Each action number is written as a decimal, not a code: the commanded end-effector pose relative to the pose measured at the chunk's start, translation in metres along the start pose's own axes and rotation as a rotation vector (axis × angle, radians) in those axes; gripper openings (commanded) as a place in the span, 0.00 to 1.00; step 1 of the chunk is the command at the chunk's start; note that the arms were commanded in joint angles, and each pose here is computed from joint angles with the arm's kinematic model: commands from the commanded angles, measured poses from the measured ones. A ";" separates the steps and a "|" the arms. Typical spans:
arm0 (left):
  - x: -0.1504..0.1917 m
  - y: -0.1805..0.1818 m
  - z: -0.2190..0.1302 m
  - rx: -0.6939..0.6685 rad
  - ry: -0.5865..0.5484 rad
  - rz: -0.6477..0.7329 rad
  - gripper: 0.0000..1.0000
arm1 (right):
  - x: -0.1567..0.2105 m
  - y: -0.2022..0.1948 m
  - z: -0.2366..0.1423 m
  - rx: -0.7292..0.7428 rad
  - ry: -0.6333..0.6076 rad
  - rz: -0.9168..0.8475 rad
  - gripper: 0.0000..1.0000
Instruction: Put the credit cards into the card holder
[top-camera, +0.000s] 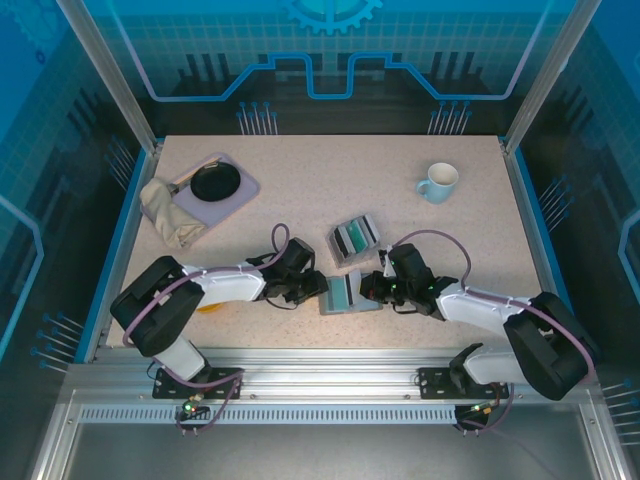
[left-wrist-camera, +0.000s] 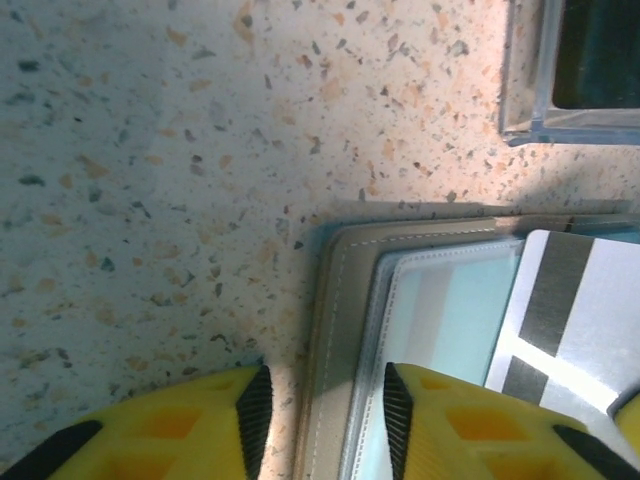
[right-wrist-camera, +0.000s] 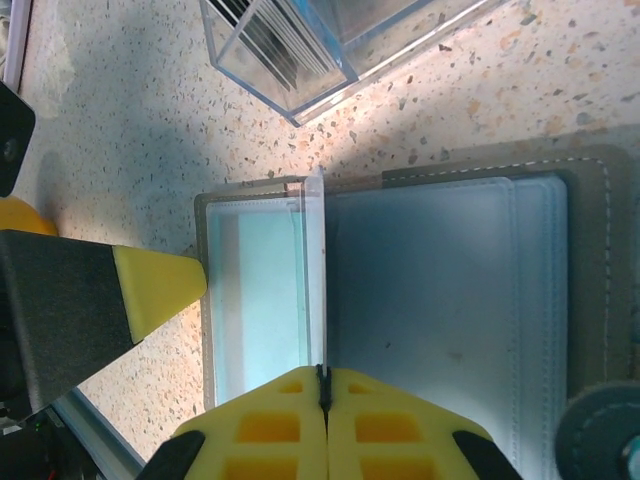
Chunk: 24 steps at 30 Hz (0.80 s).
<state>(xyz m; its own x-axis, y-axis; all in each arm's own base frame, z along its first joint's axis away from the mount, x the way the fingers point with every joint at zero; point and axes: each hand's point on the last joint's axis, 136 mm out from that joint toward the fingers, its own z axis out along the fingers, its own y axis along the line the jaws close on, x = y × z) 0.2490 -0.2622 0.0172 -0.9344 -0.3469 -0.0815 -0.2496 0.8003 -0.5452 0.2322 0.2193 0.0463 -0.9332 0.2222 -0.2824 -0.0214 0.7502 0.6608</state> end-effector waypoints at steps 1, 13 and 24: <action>0.013 0.002 0.015 -0.005 0.064 0.018 0.34 | 0.005 -0.009 0.003 0.016 0.002 0.032 0.06; 0.015 0.006 0.018 -0.022 0.073 0.014 0.26 | 0.018 -0.004 0.009 -0.005 0.025 0.033 0.05; 0.016 0.007 0.017 -0.031 0.072 0.014 0.24 | 0.011 -0.016 -0.008 0.030 -0.036 0.038 0.06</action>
<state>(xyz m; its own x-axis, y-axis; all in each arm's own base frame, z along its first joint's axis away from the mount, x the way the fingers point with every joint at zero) 0.2490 -0.2616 0.0137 -0.9346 -0.3480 -0.0741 -0.2575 0.8052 -0.5342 0.2234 0.2159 0.0472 -0.9198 0.2660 -0.2885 0.0000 0.7351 0.6779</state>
